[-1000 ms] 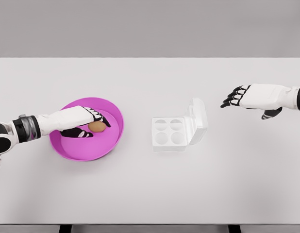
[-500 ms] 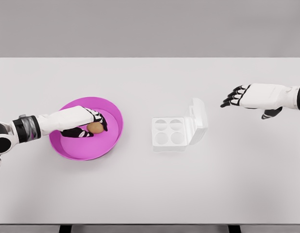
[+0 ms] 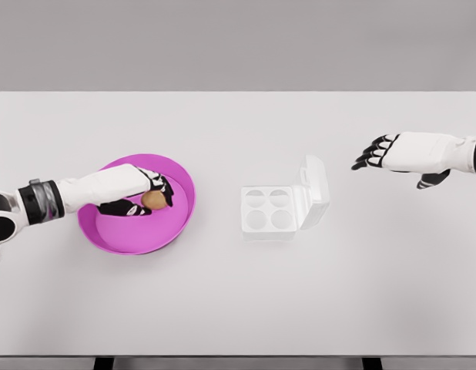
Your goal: Pack egg into the box and close the box lid
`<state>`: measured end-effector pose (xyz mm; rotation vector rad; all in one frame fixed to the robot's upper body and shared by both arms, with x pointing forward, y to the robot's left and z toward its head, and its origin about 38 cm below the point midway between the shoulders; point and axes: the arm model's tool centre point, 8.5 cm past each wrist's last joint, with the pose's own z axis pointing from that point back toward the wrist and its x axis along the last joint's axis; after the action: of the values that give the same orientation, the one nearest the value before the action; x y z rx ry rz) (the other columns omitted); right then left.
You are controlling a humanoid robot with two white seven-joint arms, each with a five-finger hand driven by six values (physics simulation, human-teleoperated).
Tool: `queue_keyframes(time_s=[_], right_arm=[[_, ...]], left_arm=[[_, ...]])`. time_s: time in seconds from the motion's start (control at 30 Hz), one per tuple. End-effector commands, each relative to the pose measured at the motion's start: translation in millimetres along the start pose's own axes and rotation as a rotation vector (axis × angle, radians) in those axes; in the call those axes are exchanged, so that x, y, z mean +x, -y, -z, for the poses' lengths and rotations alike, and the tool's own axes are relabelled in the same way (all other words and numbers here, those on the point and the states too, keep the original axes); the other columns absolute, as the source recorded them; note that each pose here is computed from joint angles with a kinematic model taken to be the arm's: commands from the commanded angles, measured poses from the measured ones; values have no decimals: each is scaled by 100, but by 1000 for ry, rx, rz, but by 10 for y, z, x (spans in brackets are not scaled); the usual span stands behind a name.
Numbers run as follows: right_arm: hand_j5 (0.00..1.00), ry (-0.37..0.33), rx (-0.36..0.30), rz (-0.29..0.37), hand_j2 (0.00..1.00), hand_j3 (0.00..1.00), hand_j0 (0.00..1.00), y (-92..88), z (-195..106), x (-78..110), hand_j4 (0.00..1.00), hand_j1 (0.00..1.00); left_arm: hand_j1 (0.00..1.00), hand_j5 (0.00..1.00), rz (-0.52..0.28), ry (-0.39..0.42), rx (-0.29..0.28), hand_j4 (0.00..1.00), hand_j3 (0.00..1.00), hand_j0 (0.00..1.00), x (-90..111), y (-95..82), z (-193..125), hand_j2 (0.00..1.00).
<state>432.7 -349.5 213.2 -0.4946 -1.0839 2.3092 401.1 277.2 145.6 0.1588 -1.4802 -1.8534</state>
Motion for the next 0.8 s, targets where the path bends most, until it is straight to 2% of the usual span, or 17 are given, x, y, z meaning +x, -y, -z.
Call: queue_keyframes(time_s=[0.0, 0.77], right_arm=[[100, -4, -3, 3, 100, 100, 100, 5, -17, -10, 100, 100], [100, -2, -7, 5, 100, 100, 100, 10, -14, -5, 100, 100]], left_arm=[[51, 51, -1, 13, 15, 51, 51, 51, 31, -43, -10, 51], [46, 46, 58, 106, 69, 46, 46, 46, 328, -276, 9, 46]])
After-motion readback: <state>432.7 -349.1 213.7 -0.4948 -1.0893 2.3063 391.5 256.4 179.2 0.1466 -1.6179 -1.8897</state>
